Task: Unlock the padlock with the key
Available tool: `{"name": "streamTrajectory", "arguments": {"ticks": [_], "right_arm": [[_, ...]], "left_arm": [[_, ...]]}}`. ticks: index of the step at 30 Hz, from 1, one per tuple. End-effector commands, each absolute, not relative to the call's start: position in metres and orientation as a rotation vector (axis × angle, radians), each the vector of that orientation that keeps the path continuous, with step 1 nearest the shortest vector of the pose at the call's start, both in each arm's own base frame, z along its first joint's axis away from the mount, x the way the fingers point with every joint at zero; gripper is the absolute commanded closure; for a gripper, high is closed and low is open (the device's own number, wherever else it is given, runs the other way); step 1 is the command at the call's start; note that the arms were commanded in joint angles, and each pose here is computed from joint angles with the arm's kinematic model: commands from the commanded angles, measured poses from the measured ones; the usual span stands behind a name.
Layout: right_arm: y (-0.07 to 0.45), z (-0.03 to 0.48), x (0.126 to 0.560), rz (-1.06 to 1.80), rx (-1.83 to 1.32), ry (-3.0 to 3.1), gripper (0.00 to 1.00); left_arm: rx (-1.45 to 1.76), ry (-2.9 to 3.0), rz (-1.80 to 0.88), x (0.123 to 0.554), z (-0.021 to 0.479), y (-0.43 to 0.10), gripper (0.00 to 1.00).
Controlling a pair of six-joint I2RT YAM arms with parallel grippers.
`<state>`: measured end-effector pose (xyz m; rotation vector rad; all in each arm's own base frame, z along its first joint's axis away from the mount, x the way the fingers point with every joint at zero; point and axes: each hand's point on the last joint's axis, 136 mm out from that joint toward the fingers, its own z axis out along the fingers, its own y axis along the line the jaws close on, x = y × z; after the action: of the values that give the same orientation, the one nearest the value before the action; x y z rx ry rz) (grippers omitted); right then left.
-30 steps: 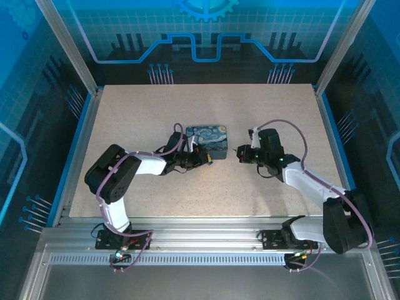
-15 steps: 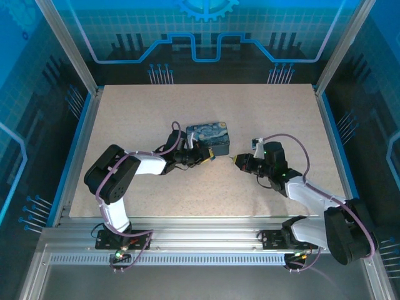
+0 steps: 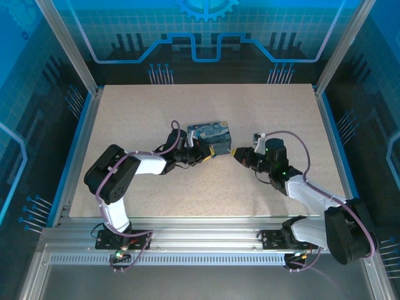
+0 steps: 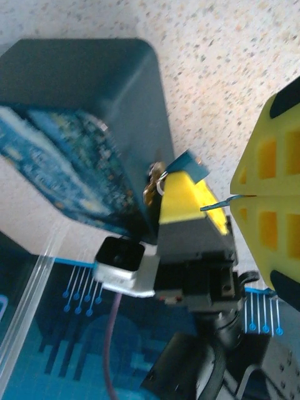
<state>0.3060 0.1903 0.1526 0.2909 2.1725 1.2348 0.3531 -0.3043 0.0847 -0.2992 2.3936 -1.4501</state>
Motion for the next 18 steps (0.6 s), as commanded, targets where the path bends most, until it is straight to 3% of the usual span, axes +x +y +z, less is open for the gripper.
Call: {"name": "streamTrajectory", "arguments": {"ticks": [1,10,18], "right_arm": [[0.186,0.179,0.317,1.279,0.326,2.113,1.00],[0.159,0.189,0.337,1.257,0.422,2.066,1.00],[0.142,0.159,0.329,1.255,0.533,2.075,1.00]], "left_arm": [[-0.265,2.324,-1.526,0.362,0.112,-0.313,1.00],[-0.272,2.319,-1.528,0.365,0.113,-0.314,1.00],[-0.284,2.305,-1.541,0.370,0.114,-0.317,1.00]]}}
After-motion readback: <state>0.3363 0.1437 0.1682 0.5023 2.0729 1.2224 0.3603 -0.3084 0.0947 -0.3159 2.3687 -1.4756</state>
